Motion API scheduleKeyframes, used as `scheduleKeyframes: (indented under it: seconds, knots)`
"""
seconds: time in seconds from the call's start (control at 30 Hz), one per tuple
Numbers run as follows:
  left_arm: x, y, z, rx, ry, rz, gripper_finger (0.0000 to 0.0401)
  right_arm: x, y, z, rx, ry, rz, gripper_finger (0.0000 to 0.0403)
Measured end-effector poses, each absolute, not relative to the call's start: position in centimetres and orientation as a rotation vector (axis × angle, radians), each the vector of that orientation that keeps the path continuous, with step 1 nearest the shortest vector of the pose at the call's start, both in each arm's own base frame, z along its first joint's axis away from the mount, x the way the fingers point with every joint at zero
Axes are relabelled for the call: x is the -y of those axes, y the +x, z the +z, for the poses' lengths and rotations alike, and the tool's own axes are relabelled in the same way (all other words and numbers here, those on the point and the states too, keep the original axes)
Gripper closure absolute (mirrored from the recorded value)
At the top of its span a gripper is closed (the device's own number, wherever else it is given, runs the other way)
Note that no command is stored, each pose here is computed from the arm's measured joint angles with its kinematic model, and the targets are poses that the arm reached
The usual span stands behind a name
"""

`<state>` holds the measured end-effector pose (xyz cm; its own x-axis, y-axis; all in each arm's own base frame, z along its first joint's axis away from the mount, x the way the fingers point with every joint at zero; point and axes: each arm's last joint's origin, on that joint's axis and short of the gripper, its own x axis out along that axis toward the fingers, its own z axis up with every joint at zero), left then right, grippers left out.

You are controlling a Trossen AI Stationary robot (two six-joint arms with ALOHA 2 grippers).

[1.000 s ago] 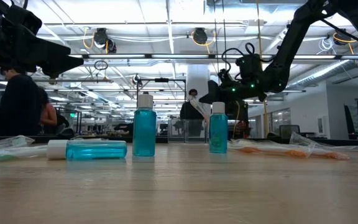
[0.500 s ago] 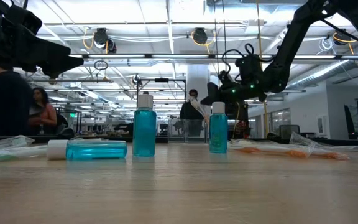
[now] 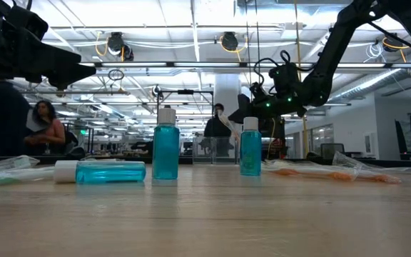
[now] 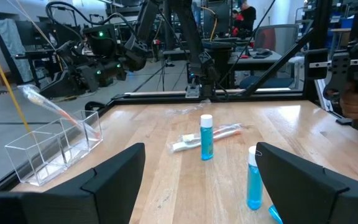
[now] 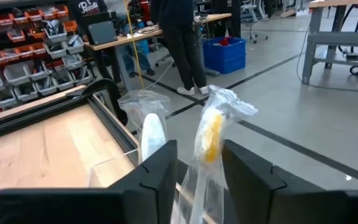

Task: Pick & Place toothbrushing station
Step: Put the orange toothbrush into the transparent organizer

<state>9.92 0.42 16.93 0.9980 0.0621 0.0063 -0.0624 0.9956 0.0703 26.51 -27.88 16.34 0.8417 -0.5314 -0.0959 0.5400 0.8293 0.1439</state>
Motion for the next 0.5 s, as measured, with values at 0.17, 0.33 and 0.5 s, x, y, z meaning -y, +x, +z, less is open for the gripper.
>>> scheduleKeyframes:
  seconds: [0.17,0.33,0.5]
  knots:
    - [-0.4,9.9,16.9,0.004,0.070,0.062,0.0091,27.7,26.4,17.5,-0.018,0.147,-0.565,0.0261]
    - [-0.4,9.9,16.9,0.004,0.070,0.062,0.0091,27.0,26.2,19.4,-0.018,0.147,-0.557,0.0253]
    - [-0.4,9.9,16.9,0.004,0.070,0.062,0.0091,25.5,26.4,21.5,-0.058,0.114,-0.501,0.0254]
